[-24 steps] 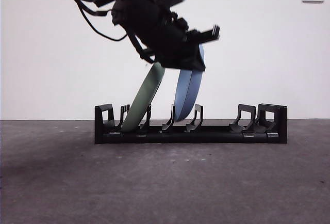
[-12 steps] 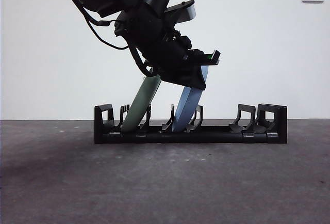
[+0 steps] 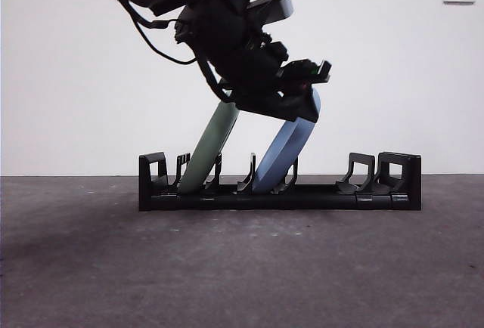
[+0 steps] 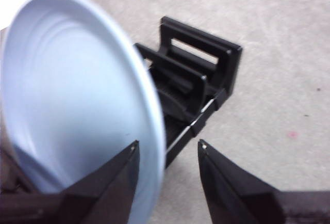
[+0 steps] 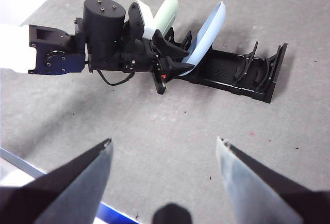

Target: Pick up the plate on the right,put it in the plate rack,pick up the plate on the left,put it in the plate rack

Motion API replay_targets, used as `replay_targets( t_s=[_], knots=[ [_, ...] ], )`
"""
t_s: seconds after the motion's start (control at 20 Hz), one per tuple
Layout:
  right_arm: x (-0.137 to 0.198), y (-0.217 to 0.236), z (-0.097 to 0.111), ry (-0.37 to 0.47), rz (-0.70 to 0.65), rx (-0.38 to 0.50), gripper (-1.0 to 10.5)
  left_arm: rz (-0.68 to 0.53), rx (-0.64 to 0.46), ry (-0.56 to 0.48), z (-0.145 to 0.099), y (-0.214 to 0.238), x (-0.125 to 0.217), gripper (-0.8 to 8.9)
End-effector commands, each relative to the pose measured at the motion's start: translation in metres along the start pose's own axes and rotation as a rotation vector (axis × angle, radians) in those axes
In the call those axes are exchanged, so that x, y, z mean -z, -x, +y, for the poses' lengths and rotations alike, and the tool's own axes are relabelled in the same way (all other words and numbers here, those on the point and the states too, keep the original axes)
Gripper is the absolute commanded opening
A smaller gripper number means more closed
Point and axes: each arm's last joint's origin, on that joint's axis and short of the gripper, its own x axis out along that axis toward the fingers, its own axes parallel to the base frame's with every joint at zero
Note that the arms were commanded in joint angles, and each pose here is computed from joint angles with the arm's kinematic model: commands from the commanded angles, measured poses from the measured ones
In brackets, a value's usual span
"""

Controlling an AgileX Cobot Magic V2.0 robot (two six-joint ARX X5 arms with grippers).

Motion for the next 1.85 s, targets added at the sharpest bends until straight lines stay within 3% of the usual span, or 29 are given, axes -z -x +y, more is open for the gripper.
replay_targets(
  t_s=[0.05,0.25,0.45,0.85,1.05,1.25,1.5,1.85],
  knots=[
    [0.003,-0.001,0.000,0.003,0.028,-0.001,3.4,0.015,0.016,0.010,-0.006,0.003,-0.001,1.93],
    [0.003,-0.001,0.000,0.010,0.028,-0.001,3.4,0.065,0.038,0.003,-0.014,0.024,-0.012,1.93],
    [0.003,-0.001,0.000,0.025,0.028,-0.001,3.4,0.041,0.034,-0.001,-0.014,0.068,-0.038,1.93],
    [0.004,-0.004,-0.001,0.038,0.038,-0.003,3.4,0.179,0.051,0.030,-0.016,0.209,-0.059,1.88],
    [0.012,-0.022,-0.003,0.035,0.112,-0.080,3.4,0.233,0.054,0.080,-0.019,0.274,-0.051,1.88],
    [0.023,-0.043,-0.005,0.043,0.195,-0.189,3.4,0.213,0.052,0.112,-0.021,0.327,-0.042,1.88],
    [0.025,-0.046,-0.005,0.046,0.205,-0.218,3.4,0.138,0.047,0.122,-0.022,0.358,-0.038,1.88],
    [0.025,-0.046,-0.005,0.048,0.204,-0.218,3.4,0.145,0.048,0.122,-0.022,0.358,-0.038,1.87]
  ],
)
